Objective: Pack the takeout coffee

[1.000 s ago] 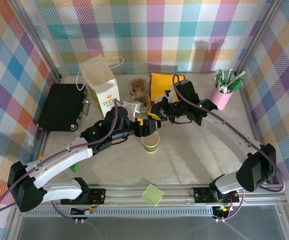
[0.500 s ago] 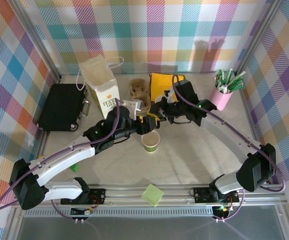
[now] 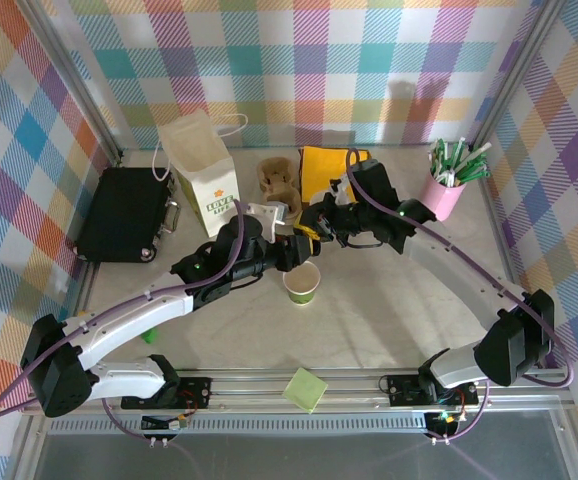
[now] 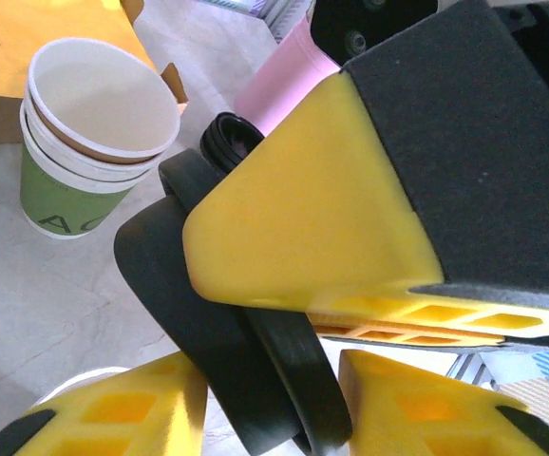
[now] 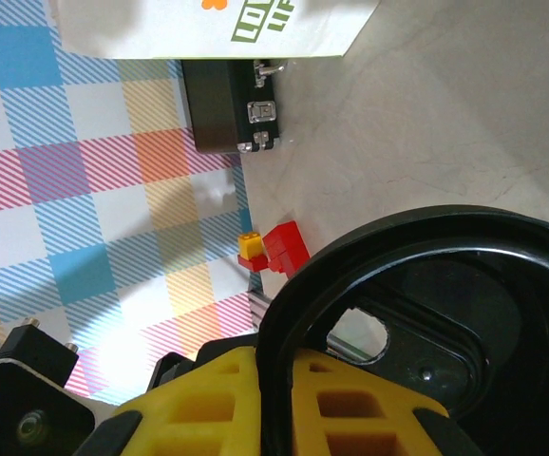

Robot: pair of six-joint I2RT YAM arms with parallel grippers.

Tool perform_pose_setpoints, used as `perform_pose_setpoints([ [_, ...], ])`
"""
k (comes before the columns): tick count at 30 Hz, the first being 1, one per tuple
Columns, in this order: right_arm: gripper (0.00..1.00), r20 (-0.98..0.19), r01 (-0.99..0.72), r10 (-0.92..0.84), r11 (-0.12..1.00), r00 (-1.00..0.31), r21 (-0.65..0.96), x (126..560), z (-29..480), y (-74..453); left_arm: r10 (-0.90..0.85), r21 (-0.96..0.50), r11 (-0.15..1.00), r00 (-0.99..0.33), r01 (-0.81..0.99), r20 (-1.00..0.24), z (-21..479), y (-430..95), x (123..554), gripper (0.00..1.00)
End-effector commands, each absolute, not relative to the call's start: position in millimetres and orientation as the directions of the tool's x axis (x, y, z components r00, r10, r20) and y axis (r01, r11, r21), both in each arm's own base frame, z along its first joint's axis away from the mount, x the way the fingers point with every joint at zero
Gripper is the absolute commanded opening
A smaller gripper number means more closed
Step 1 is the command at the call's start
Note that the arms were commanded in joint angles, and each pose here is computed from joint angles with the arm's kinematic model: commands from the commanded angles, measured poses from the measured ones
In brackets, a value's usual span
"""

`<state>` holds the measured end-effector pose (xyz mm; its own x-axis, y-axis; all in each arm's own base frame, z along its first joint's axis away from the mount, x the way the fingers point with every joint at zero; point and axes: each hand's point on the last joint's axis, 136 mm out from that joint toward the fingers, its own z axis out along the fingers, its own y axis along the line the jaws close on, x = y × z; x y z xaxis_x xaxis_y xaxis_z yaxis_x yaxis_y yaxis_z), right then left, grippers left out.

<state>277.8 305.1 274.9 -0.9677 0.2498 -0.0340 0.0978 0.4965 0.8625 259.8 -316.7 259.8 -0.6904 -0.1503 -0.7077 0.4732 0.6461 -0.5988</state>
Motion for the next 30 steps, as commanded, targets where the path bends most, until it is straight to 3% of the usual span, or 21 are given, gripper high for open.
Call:
perform_pose_setpoints([
  [1, 0.13, -0.059, 0.068, 0.250, 0.473, -0.967, 0.878, 271.2, 290.4, 305.3, -0.168, -0.606, 0.632, -0.678, 0.484, -0.716, 263.5, -319.5, 258.7, 0.37],
  [7, 0.22, -0.148, 0.013, 0.256, 0.536, -0.955, 0.844, 271.8, 291.1, 292.9, -0.200, -0.637, 0.609, -0.685, 0.473, -0.700, 268.4, -319.3, 257.3, 0.27],
  [14, 0.38, -0.363, -0.133, 0.220, 0.665, -0.905, 0.735, 272.0, 305.9, 264.5, -0.247, -0.671, 0.589, -0.691, 0.450, -0.680, 267.8, -312.0, 253.7, 0.17],
  [19, 0.41, -0.543, -0.275, 0.162, 0.723, -0.824, 0.633, 268.7, 324.3, 243.8, -0.287, -0.709, 0.555, -0.700, 0.436, -0.654, 278.8, -305.9, 249.9, 0.15],
  [25, 0.42, -0.788, -0.548, 0.023, 0.707, -0.615, 0.448, 252.2, 354.7, 231.4, -0.343, -0.756, 0.551, -0.731, 0.353, -0.591, 293.8, -286.4, 249.8, 0.07],
  [30, 0.42, -0.931, -0.772, -0.210, 0.627, -0.299, 0.107, 227.1, 357.4, 242.7, -0.396, -0.821, 0.516, -0.782, 0.245, -0.482, 301.7, -271.0, 247.1, 0.05],
])
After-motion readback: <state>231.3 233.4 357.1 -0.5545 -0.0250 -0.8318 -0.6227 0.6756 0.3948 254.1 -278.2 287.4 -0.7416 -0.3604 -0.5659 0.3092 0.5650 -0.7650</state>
